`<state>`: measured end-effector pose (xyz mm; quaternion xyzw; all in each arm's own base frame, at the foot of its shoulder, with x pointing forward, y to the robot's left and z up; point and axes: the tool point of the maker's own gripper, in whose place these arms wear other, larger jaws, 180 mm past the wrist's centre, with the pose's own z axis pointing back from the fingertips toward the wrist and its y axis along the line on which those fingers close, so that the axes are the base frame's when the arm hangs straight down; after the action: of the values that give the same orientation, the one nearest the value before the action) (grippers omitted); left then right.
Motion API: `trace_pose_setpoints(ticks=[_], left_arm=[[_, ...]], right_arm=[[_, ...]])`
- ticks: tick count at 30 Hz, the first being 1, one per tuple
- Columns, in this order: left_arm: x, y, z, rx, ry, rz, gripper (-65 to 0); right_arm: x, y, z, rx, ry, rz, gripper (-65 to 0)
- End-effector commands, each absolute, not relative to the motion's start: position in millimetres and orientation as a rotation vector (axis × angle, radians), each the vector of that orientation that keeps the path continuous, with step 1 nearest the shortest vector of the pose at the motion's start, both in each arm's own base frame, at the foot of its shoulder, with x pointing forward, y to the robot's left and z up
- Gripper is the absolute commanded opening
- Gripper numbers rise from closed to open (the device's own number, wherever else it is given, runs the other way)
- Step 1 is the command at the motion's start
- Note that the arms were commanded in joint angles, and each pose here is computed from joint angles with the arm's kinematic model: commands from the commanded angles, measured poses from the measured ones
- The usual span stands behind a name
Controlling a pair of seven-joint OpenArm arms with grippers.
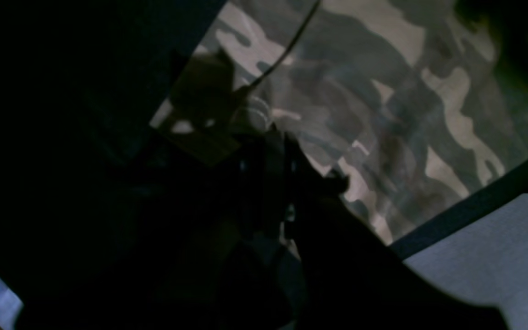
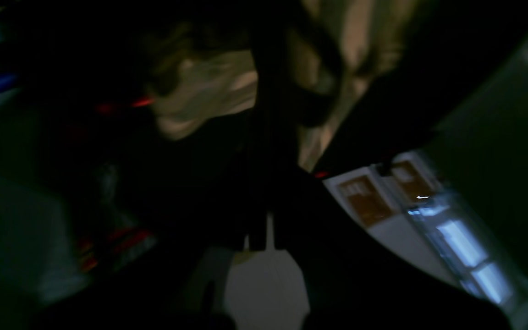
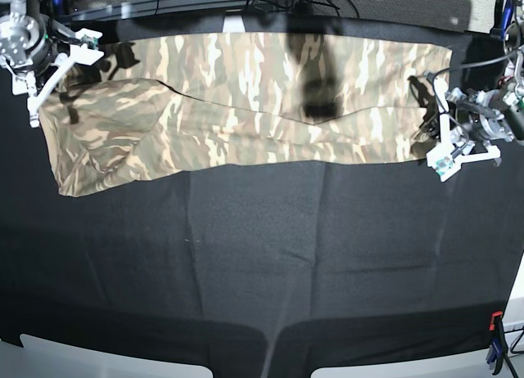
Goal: Layout the t-shirt on the table in an organized manner, then fold the t-shirt properly
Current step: 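Lower the hem onto the collar edge and open both grippers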
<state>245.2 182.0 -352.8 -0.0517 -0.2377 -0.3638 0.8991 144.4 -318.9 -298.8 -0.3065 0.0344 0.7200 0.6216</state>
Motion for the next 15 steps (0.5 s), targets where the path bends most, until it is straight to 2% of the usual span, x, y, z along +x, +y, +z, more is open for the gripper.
trace_pose_setpoints(ticks=[1,15], left_arm=[[249.9,185.8,-345.2,-0.088,-0.511,-0.76,-65.0],[220.0,187.0,-363.6,-0.122,-0.405,-0.752,-65.0]], right_arm=[[153.2,-329.5,-289.5,-0.777,0.101,1.655,-65.0],[152.6,-332.7,-293.3,-0.777,0.099,1.626,-65.0]])
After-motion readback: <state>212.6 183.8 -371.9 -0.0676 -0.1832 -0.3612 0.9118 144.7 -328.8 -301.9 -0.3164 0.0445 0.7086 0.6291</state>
